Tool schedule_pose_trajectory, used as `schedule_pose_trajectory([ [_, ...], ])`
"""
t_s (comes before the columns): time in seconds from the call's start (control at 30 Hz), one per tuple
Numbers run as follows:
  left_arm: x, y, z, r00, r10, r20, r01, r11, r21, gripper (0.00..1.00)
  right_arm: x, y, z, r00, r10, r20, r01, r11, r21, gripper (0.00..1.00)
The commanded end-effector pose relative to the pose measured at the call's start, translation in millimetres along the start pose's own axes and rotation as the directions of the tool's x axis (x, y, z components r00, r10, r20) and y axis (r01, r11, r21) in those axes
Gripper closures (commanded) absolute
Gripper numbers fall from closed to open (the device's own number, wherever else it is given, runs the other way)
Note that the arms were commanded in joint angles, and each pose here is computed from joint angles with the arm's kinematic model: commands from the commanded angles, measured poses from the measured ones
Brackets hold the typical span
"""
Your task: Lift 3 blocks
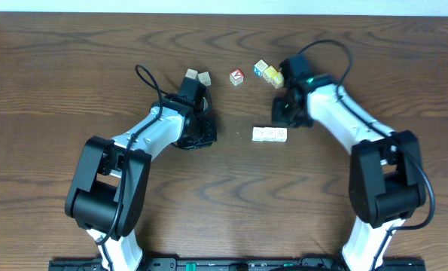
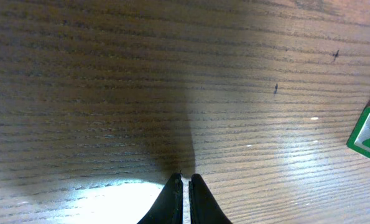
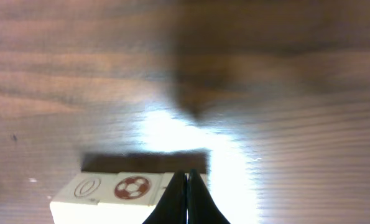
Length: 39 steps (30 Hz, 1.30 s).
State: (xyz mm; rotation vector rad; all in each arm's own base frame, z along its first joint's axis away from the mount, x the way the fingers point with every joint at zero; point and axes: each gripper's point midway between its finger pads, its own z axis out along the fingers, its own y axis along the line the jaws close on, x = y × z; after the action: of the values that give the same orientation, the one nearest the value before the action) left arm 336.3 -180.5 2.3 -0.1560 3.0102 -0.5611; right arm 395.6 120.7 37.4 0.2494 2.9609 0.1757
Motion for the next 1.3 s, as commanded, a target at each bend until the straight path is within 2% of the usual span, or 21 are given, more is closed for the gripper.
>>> schedule_pose_trajectory([
  [0.0,-0.5,1.7,-6.0,0.999,0.030,0.016,-0.030,1.000,-0.005,0.93,-36.8,-23.4,-30.7,0.996,0.070,0.057,-0.070,0.998,-0.001,0.99],
  [0.17,-1.0,7.1,-9.4,0.999,0.051,0.006,-0.051,0.999,0.001,0.93,-43.2,-66.5,-55.1,0.998,0.056,-0.001,-0.056,0.998,0.000,0.99],
  [0.33,-9.0,20.6,-34.5,0.999,0.033,0.020,-0.034,0.999,0.035,0.93,-21.8,-114.6,-60.7,0.991,0.070,-0.116,-0.068,0.997,0.021,0.99],
  [0.4,-18.0,29.1,-52.2,0.998,0.000,0.059,-0.003,0.999,0.041,0.93,-16.9,-122.5,-63.7,0.986,0.084,-0.147,-0.090,0.995,-0.034,0.99],
  [0.47,-29.8,38.8,-74.5,0.992,-0.037,0.118,0.031,0.998,0.057,0.93,-16.3,-122.2,-68.4,0.981,0.100,-0.164,-0.125,0.981,-0.150,0.99],
  [0.6,-44.0,50.0,-111.9,0.975,-0.107,0.194,0.080,0.986,0.143,0.93,-15.9,-113.1,-76.9,0.977,0.114,-0.181,-0.175,0.914,-0.367,0.99],
  [0.7,-50.3,46.9,-125.6,0.967,-0.161,0.197,0.108,0.962,0.253,0.93,-8.6,-116.2,-69.4,0.974,0.112,-0.195,-0.181,0.904,-0.388,0.86],
  [0.8,-54.0,35.4,-127.7,0.970,-0.153,0.190,0.083,0.939,0.334,0.93,6.0,-114.3,-54.7,0.970,0.090,-0.225,-0.173,0.906,-0.385,0.85],
  [0.83,-55.2,27.9,-128.5,0.972,-0.141,0.187,0.063,0.927,0.370,0.93,11.3,-111.4,-50.1,0.968,0.086,-0.238,-0.177,0.903,-0.391,0.92],
  [0.9,-58.6,4.9,-131.5,0.978,-0.095,0.187,-0.005,0.881,0.473,0.93,18.8,-100.2,-42.4,0.965,0.078,-0.251,-0.186,0.876,-0.444,0.99],
  [1.0,-61.8,-23.9,-129.0,0.981,-0.023,0.193,-0.094,0.812,0.576,0.93,22.4,-84.2,-32.5,0.970,0.073,-0.233,-0.192,0.815,-0.546,0.99],
  [1.13,-55.4,-32.2,-97.0,0.994,-0.041,0.098,-0.024,0.813,0.582,0.93,26.5,-67.8,-25.3,0.977,0.071,-0.202,-0.190,0.723,-0.665,0.99],
  [1.27,-47.0,-30.3,-68.3,0.999,-0.042,0.023,0.021,0.821,0.570,0.93,33.3,-65.1,-18.5,0.973,0.086,-0.214,-0.212,0.700,-0.682,0.99],
])
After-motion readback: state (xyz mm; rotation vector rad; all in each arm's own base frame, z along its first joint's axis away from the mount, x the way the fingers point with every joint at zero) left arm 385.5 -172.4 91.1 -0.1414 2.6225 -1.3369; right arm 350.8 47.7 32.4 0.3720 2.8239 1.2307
